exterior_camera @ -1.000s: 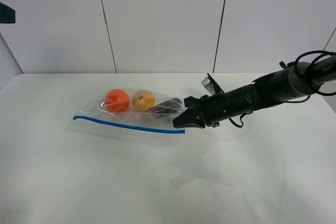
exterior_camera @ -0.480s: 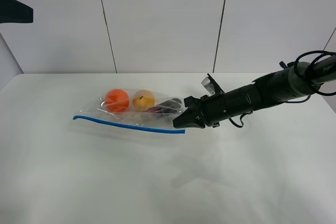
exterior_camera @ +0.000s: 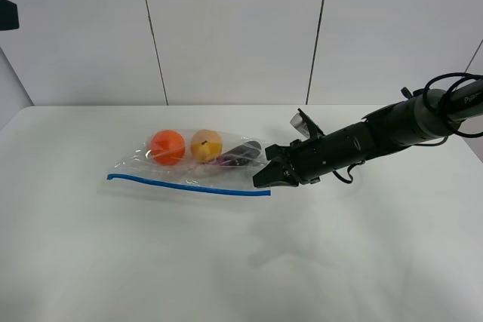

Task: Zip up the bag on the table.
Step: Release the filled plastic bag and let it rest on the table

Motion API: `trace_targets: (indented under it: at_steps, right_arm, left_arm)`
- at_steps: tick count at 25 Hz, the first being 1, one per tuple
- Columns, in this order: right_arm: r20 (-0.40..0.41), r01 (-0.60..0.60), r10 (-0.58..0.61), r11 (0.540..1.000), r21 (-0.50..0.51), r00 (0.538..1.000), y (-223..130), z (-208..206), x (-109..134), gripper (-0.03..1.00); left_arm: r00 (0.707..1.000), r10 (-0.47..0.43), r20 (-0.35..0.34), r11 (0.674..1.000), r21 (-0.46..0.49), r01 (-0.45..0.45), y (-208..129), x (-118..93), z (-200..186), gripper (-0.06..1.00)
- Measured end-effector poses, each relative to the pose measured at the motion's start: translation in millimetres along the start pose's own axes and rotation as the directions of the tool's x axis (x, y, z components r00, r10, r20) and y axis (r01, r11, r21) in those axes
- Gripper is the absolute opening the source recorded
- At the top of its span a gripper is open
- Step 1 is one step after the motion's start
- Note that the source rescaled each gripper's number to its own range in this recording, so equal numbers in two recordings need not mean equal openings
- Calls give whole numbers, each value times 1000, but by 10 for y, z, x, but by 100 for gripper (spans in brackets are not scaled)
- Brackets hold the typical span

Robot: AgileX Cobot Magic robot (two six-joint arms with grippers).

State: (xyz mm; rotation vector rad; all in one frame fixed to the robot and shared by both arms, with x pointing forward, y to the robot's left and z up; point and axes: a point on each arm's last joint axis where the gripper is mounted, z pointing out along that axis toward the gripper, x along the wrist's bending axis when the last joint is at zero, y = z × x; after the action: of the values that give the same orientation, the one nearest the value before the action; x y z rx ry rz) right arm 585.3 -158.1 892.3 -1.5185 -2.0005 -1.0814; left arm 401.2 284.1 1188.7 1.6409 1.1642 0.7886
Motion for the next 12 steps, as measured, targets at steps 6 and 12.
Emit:
trace_targets:
  at_steps: [6, 12]
  right_arm:
    - [7, 0, 0, 1000, -4, 1000, 3, 0, -7, 0]
    - [5, 3, -3, 1000, 1, 1000, -1, 0, -4, 0]
  left_arm:
    - [1000, 25, -19, 998, -58, -26, -271, -188, -282, 79]
    - [999, 41, 12, 998, -52, -40, -507, -291, -326, 79]
